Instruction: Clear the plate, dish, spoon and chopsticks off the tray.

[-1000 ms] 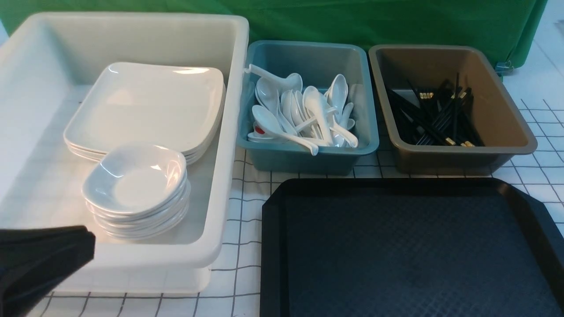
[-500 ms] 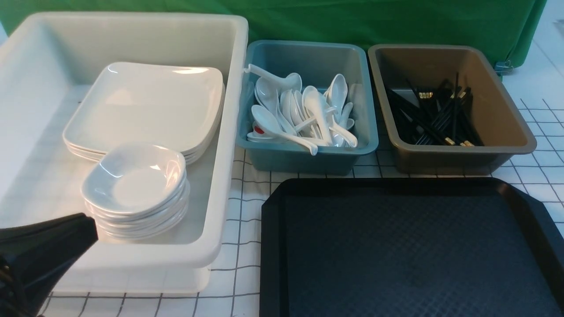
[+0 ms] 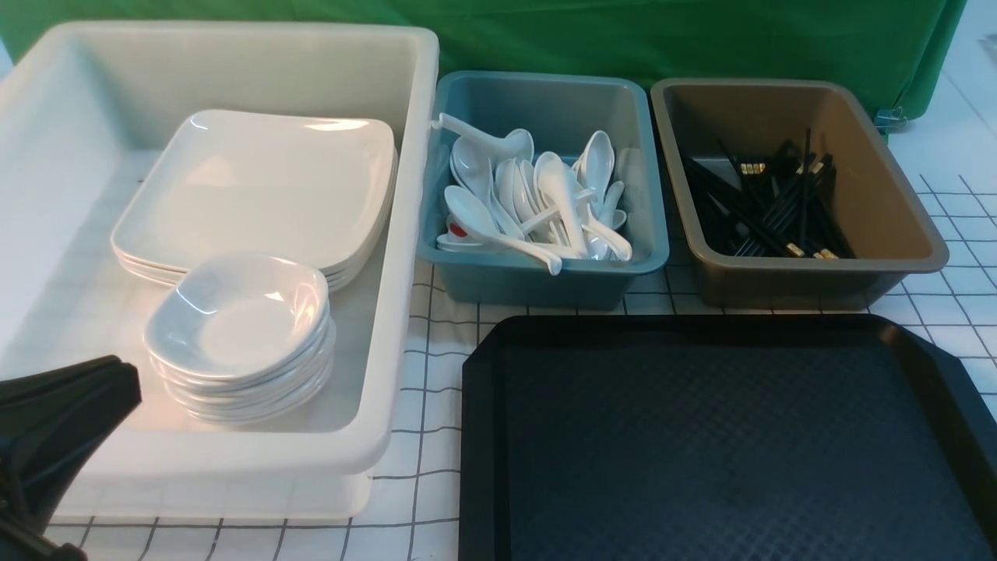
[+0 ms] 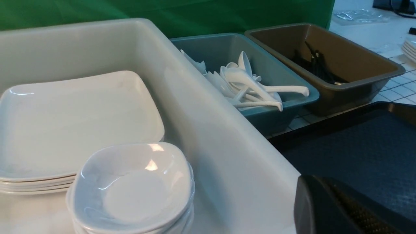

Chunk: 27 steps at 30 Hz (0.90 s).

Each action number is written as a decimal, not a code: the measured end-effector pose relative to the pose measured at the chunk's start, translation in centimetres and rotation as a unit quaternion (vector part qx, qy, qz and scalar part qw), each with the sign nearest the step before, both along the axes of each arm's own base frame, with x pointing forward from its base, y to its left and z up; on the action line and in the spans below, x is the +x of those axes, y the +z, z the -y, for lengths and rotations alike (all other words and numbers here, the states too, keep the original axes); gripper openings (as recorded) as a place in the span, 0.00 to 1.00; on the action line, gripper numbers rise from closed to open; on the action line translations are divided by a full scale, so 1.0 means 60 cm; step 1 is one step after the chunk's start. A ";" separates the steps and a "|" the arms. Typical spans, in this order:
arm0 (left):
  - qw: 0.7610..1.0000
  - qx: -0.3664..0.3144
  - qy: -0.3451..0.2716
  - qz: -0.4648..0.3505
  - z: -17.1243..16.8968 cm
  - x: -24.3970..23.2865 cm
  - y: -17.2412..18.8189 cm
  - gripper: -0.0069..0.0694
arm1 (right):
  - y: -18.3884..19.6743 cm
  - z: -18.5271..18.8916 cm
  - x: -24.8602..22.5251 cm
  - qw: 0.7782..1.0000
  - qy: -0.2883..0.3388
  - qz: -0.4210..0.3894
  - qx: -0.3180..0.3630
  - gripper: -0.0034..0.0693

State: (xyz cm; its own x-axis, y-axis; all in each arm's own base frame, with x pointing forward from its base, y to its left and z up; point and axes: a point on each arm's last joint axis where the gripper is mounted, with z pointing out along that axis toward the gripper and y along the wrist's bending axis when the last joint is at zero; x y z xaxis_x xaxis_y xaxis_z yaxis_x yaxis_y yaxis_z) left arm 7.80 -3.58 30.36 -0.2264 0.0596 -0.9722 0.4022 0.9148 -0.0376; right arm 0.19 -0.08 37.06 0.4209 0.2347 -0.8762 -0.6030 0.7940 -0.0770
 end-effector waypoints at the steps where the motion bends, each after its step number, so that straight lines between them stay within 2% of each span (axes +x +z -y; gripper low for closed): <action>1: 1.000 0.003 0.001 0.001 0.000 0.000 0.000 0.09 | 0.000 0.000 0.000 1.000 0.000 0.000 0.000 0.16; 6: 1.000 0.030 0.006 0.007 -0.004 0.001 -0.002 0.09 | 0.000 0.000 0.000 1.000 0.000 0.000 0.000 0.18; 9: 1.000 0.018 0.020 0.012 -0.008 -0.004 0.000 0.09 | 0.000 0.000 0.000 1.000 0.000 0.000 0.000 0.19; 13: 0.996 -0.013 0.079 0.046 -0.026 -0.016 -0.011 0.09 | 0.000 0.000 0.000 1.000 0.000 0.000 0.000 0.20; 18: 0.981 -0.018 0.163 0.108 -0.050 -0.033 -0.084 0.09 | 0.000 0.000 0.000 1.000 0.000 0.000 0.000 0.22; 19: 0.980 -0.017 0.166 0.109 -0.050 -0.033 -0.087 0.09 | 0.000 0.000 0.000 1.000 0.000 0.000 0.000 0.22; 22: 0.974 -0.004 0.204 0.095 -0.058 -0.035 -0.157 0.09 | 0.000 0.000 0.000 1.000 0.000 0.000 0.000 0.23; 27: 0.973 0.003 0.221 0.066 -0.062 -0.036 -0.182 0.10 | 0.000 0.000 0.000 1.000 0.000 0.000 0.000 0.24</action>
